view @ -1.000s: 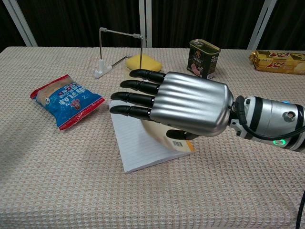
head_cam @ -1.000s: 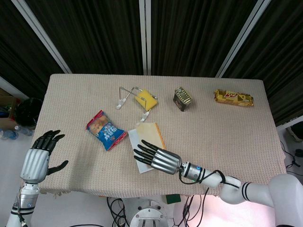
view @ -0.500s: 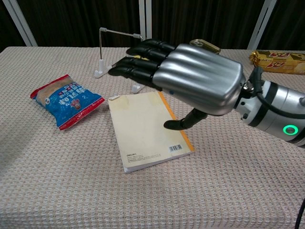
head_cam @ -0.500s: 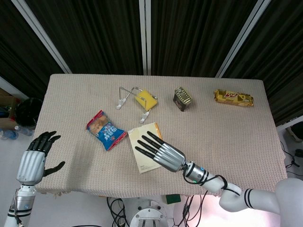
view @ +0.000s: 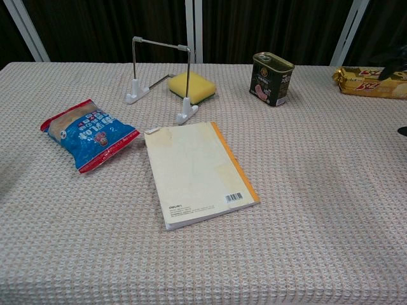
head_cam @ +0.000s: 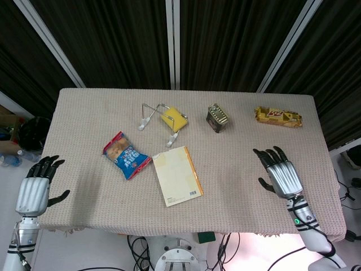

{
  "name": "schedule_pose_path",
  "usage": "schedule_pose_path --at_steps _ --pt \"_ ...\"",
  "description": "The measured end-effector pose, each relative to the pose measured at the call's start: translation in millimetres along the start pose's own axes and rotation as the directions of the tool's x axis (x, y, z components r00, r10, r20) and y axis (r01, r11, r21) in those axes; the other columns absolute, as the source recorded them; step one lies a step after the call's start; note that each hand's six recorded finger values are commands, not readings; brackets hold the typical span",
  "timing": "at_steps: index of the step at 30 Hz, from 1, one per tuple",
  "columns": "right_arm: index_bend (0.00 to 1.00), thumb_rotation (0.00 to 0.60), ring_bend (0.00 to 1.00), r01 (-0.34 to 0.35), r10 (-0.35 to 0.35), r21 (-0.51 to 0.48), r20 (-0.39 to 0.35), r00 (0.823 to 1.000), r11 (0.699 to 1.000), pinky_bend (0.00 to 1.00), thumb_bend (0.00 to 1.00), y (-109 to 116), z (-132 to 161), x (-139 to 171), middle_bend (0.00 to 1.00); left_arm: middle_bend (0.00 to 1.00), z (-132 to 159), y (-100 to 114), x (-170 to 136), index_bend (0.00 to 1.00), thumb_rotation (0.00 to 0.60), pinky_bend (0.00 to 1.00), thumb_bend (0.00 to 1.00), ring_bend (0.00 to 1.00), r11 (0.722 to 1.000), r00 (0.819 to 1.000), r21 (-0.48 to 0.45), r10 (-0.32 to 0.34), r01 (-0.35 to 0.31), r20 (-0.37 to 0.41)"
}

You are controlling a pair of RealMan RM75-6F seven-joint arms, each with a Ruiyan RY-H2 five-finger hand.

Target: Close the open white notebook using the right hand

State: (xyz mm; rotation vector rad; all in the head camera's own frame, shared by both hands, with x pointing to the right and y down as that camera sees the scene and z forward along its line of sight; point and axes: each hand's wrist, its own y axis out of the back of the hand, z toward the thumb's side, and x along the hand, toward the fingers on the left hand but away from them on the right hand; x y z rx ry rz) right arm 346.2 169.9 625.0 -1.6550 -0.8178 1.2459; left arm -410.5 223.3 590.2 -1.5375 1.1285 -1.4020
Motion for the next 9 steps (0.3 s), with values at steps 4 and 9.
schedule_pose_path --at_steps 4,9 --pt "0.0 0.6 0.0 -0.002 0.009 -0.087 0.074 0.997 0.996 0.0 0.12 0 -23 24 0.03 0.16 -5 -4 1 0.22 0.6 0.22 0.09 0.13 0.999 1.0 -0.031 -0.009 0.008 -0.025" --pt "0.0 0.6 0.0 0.033 -0.007 -0.177 0.146 0.989 0.984 0.0 0.13 4 -50 55 0.03 0.15 -7 -6 -2 0.22 0.6 0.22 0.09 0.13 0.999 0.999 -0.044 -0.015 0.014 -0.037"
